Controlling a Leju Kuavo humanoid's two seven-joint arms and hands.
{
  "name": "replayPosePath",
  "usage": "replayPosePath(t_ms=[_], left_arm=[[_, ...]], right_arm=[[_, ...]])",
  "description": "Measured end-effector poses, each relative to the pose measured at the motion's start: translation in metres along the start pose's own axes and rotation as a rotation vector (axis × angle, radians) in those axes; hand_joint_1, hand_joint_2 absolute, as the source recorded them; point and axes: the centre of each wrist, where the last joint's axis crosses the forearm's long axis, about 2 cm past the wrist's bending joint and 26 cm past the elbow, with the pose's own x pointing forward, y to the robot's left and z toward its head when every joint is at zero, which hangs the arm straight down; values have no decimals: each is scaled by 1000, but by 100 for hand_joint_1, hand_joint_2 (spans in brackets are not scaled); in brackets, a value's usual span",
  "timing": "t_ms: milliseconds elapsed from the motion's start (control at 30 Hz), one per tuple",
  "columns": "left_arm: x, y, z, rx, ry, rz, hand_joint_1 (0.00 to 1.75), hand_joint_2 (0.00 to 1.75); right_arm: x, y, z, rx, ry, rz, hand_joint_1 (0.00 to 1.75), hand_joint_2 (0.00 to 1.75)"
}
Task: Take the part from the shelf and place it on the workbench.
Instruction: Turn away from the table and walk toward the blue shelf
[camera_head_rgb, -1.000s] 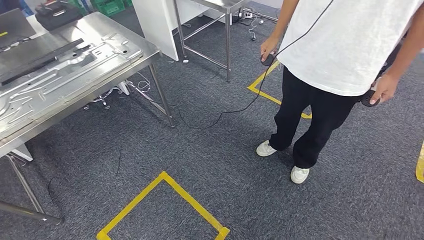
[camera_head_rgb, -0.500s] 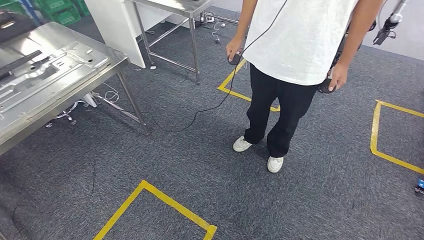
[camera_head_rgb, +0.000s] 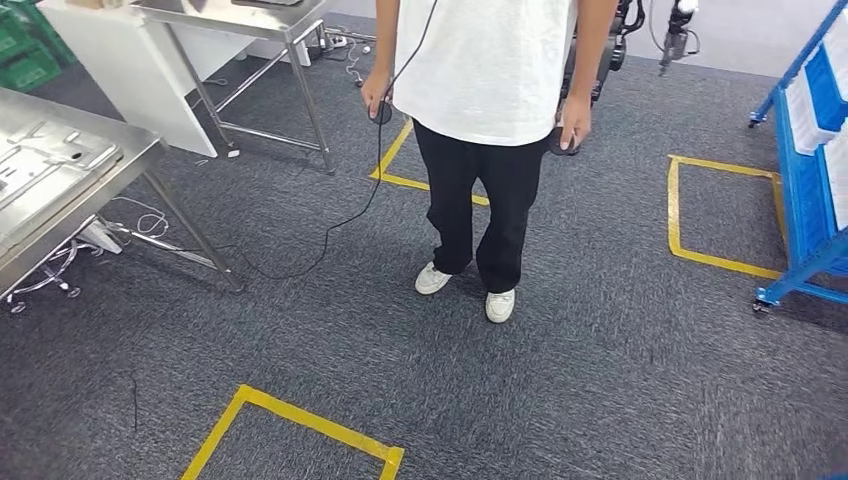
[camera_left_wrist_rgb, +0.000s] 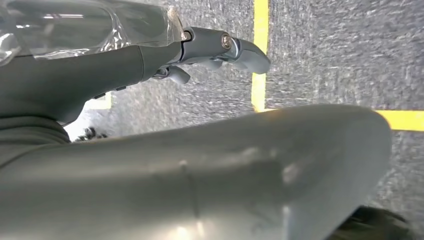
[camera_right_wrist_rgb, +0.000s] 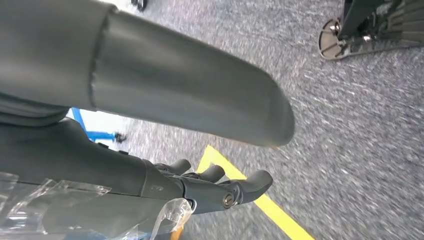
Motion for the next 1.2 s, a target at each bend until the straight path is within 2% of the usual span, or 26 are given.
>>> replayPosePath(t_ms=[1200], left_arm=[[-1, -3, 1, 0, 4, 4, 0, 0]], right_arm=[[-1, 1, 0, -5, 15, -25, 0, 0]])
